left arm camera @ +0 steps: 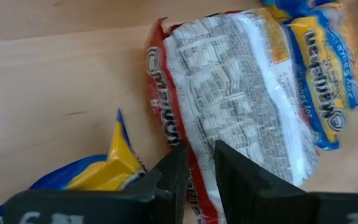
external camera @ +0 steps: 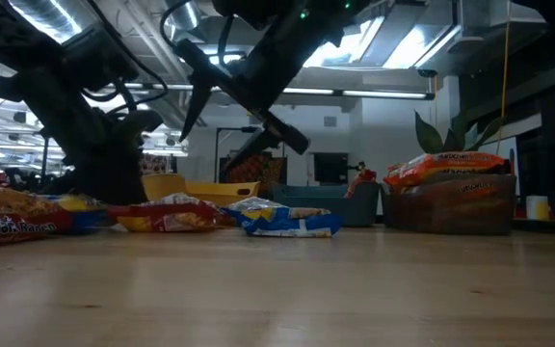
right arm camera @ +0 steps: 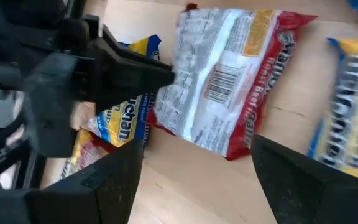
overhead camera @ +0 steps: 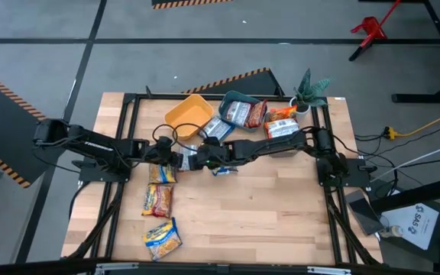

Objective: Sort Maruchan noodles
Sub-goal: Put the top red noodle pack into the blue bin

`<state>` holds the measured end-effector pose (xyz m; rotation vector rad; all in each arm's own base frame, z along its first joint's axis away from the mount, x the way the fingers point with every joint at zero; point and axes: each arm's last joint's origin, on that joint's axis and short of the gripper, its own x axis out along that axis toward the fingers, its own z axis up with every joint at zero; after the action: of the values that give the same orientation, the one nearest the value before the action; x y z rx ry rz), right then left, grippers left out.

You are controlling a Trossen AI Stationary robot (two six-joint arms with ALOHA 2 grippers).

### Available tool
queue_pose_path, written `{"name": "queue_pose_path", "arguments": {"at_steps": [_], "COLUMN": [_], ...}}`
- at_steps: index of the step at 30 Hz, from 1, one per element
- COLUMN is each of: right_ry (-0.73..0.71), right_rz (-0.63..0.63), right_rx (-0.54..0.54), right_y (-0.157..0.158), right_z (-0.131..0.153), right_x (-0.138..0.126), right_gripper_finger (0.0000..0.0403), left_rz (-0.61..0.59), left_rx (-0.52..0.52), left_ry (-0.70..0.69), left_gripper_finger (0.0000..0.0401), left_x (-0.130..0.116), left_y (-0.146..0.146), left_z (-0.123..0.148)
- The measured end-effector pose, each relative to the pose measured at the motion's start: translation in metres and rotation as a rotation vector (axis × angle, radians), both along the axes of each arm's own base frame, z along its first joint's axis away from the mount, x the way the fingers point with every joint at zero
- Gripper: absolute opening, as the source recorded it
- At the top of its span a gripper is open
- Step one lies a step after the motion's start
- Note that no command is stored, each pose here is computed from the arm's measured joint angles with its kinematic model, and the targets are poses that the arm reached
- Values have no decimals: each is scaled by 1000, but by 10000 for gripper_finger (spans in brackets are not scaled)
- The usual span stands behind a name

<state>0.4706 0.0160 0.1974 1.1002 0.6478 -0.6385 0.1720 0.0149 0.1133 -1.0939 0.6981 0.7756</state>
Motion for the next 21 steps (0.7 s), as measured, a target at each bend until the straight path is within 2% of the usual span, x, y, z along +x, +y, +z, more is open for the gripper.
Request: {"name": "queue_pose_path", "arguments": {"at_steps": [5,11,21], "right_ry": [-20,7,-8], "right_rz": [36,24,-32], "right_rx": [45,38,44], "right_y": [2,-1,-28], "right_z": [-14,-21,-32], "right_x": [8,8,13], "right_gripper_finger": [285,285,285], "left_rz": [17,25,32], "left_rx": [-18,-18,-24], "left_ry": [12,12,11], "left_gripper_finger": [71,71,71], "left_x": [-1,-1,-1], "left_y": [1,1,2], "left_z": [-1,-1,-1]}}
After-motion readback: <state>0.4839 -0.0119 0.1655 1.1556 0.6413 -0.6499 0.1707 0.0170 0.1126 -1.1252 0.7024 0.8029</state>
